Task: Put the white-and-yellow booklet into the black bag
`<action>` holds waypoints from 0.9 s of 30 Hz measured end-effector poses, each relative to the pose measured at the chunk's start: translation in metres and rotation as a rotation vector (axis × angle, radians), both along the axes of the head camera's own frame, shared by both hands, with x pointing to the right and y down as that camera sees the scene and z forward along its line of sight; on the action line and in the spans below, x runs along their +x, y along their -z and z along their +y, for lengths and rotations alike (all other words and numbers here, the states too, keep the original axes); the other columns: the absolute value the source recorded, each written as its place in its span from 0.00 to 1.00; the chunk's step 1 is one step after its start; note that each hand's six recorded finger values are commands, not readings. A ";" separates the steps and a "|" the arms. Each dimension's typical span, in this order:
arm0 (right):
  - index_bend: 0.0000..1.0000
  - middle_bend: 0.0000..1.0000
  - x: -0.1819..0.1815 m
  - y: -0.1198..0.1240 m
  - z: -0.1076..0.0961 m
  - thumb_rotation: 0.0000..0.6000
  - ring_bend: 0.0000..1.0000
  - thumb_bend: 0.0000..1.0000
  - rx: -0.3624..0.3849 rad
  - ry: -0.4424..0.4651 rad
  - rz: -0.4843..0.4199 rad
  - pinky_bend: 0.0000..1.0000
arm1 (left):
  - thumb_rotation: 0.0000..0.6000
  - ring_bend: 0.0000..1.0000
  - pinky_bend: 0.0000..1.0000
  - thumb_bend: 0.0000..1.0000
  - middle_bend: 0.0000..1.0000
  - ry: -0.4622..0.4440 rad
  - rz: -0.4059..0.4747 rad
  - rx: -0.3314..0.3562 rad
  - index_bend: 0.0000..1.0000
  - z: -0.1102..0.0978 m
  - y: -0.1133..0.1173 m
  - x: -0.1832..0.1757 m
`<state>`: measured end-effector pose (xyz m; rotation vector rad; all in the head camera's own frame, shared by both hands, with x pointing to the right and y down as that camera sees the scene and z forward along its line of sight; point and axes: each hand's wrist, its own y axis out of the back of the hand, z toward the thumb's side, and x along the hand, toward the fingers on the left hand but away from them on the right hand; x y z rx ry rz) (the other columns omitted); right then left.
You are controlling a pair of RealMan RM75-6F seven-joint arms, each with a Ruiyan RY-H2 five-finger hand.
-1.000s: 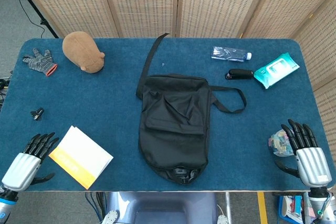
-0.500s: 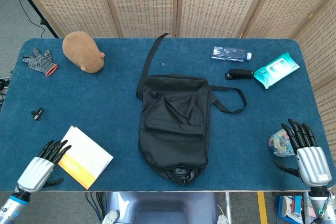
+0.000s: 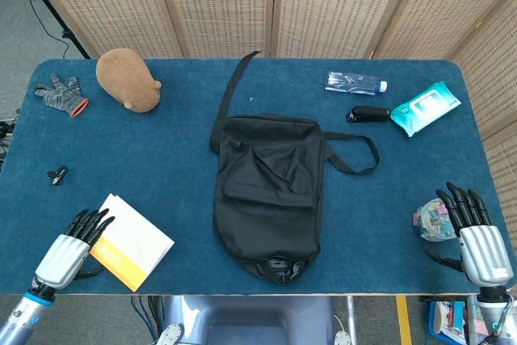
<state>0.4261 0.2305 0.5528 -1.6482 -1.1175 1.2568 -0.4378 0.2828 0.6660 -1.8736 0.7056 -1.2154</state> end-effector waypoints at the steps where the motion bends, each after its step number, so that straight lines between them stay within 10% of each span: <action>1: 0.00 0.00 0.000 0.000 0.000 1.00 0.00 0.00 -0.001 0.000 0.000 0.00 | 1.00 0.00 0.00 0.01 0.00 -0.007 -0.001 0.003 0.00 0.000 0.000 0.001; 8: 0.00 0.00 -0.001 -0.001 0.000 1.00 0.00 0.00 -0.005 0.000 0.000 0.00 | 1.00 0.00 0.00 0.10 0.00 -0.088 -0.015 0.017 0.00 0.000 -0.004 0.014; 15: 0.00 0.00 0.001 0.001 0.000 1.00 0.00 0.00 -0.006 -0.007 -0.007 0.00 | 1.00 0.00 0.04 0.48 0.00 -0.132 -0.009 0.036 0.01 -0.003 -0.007 0.024; 27: 0.00 0.00 0.003 0.000 0.000 1.00 0.00 0.00 -0.015 -0.016 -0.014 0.00 | 1.00 0.00 0.10 0.55 0.00 -0.174 -0.018 0.041 0.10 -0.011 -0.016 0.037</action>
